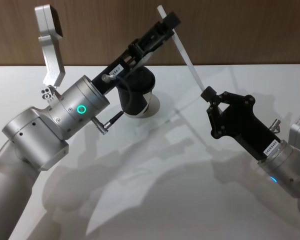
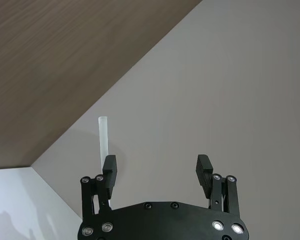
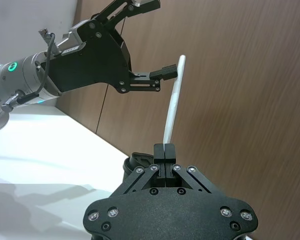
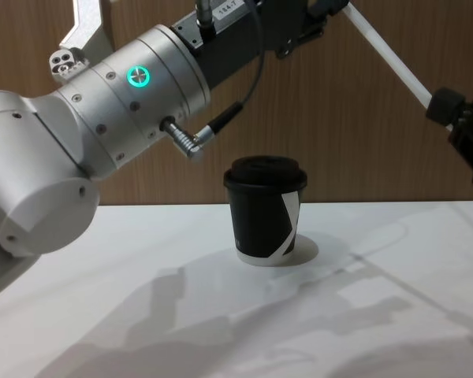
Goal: Pick up the straw with one hand, pass it to the other hand, and insert it into the cup.
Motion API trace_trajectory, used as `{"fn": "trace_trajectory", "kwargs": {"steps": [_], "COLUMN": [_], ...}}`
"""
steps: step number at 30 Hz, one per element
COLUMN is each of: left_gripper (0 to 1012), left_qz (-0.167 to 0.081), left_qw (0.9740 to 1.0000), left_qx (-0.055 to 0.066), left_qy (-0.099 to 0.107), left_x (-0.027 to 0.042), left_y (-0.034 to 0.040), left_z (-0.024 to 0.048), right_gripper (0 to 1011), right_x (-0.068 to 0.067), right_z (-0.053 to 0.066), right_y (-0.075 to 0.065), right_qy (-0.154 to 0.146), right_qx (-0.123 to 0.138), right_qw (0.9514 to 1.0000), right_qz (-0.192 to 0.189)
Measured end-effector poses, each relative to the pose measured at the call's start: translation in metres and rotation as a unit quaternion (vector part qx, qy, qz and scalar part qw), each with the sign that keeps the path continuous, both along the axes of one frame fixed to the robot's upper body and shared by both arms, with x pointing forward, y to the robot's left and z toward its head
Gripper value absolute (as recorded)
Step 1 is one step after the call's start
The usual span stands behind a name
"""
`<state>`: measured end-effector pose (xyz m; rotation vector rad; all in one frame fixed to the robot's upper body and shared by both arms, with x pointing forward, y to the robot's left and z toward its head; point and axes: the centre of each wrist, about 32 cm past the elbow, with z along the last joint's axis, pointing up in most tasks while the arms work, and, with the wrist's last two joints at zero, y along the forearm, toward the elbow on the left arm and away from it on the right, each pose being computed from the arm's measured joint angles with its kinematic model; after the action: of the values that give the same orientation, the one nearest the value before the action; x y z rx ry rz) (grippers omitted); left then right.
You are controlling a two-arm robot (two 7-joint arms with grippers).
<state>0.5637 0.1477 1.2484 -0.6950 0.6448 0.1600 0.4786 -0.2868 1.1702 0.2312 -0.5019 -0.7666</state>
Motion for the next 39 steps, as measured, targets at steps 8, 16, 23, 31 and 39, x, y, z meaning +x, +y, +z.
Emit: {"fn": "trace_trajectory", "kwargs": {"steps": [8,16,23,31,39], "left_gripper": [1002,1002,1001,1002,1001], "left_qz": [0.001,0.002,0.004,0.007,0.014], "left_qw": [0.9999,0.9997,0.9994,0.999,0.9982], "left_qx": [0.001,0.009,0.022,0.039,0.057], "left_qy": [-0.011,-0.021,-0.025,-0.021,-0.015], "left_x": [0.0001,-0.0007,-0.0016,-0.0032,-0.0047], "left_y": [0.007,0.0145,0.0184,0.0209,0.0205], "left_z": [-0.002,-0.0033,-0.0049,-0.0082,-0.0109], "right_gripper": [6,6,6,6,6], "right_x": [0.0,0.0,0.0,0.0,0.0], "right_z": [0.0,0.0,0.0,0.0,0.0], "right_y": [0.0,0.0,0.0,0.0,0.0], "right_qy": [0.0,0.0,0.0,0.0,0.0], "right_qx": [0.0,0.0,0.0,0.0,0.0], "right_qw": [1.0,1.0,1.0,1.0,1.0], "right_qz": [0.0,0.0,0.0,0.0,0.0]}}
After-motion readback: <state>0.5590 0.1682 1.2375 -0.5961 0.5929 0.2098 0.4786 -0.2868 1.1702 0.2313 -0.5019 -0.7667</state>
